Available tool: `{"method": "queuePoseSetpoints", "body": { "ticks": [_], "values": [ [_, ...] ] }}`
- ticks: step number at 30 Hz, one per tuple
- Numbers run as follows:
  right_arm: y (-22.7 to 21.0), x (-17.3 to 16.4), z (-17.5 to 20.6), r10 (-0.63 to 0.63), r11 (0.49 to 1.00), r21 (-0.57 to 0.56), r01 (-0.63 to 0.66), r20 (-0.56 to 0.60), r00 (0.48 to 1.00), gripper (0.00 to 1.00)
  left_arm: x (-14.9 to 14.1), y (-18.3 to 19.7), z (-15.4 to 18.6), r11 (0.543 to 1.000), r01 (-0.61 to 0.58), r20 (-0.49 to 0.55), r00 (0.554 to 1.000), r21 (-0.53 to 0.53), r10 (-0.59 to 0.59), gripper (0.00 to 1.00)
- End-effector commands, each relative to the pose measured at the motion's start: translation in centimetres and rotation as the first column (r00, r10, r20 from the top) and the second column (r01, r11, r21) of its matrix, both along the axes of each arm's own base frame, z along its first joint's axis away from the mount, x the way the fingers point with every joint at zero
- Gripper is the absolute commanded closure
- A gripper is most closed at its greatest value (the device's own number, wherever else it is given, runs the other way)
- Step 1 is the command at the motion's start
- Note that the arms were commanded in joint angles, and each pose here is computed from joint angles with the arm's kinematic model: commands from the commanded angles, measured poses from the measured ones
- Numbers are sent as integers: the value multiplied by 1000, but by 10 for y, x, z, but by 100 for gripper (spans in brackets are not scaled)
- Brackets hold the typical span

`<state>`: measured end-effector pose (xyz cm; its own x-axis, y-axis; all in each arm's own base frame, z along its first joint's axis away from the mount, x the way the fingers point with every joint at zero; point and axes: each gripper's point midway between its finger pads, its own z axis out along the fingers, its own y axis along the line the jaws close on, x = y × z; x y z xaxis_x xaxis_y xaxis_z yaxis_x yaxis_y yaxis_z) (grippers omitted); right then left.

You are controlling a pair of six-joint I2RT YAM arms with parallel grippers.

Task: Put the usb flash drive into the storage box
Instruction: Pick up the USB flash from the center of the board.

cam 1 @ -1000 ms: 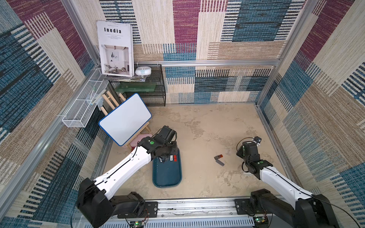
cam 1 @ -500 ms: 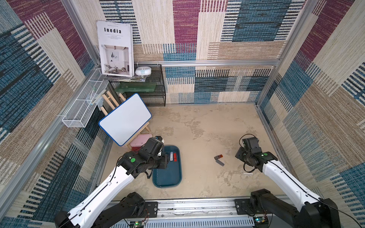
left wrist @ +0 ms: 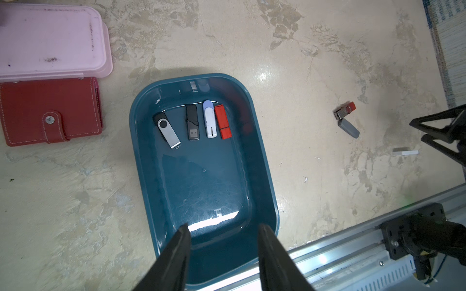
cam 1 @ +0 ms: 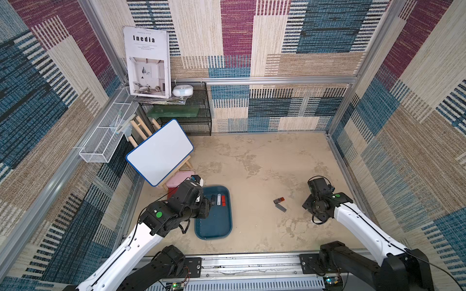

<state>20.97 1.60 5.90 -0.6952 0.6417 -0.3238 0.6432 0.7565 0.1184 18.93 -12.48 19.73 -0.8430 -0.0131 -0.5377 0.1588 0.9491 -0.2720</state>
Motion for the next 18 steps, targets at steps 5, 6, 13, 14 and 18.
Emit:
{"method": "queuePoseSetpoints", "body": {
  "ticks": [5,6,13,14,18],
  "values": [
    [-12,-26,-18,-105,994,-49,100,-125,987,40,-1,3,1,1000,-7,5,1000,4,7,51],
    [-14,-28,-19,-113,993,-54,107,-131,985,40,-1,3,1,1000,-6,6,1000,3,5,51],
    [-16,-28,-10,-124,991,-71,116,-136,983,40,-2,1,0,1000,6,-1,1000,1,-6,50],
    [-16,-28,-11,-118,992,-70,109,-139,983,40,-2,1,1,1000,6,0,1000,-1,-6,50],
    [-12,-30,-14,-127,991,-53,120,-158,979,56,-2,1,2,1000,4,4,1000,-3,-4,50]
  ]
}}
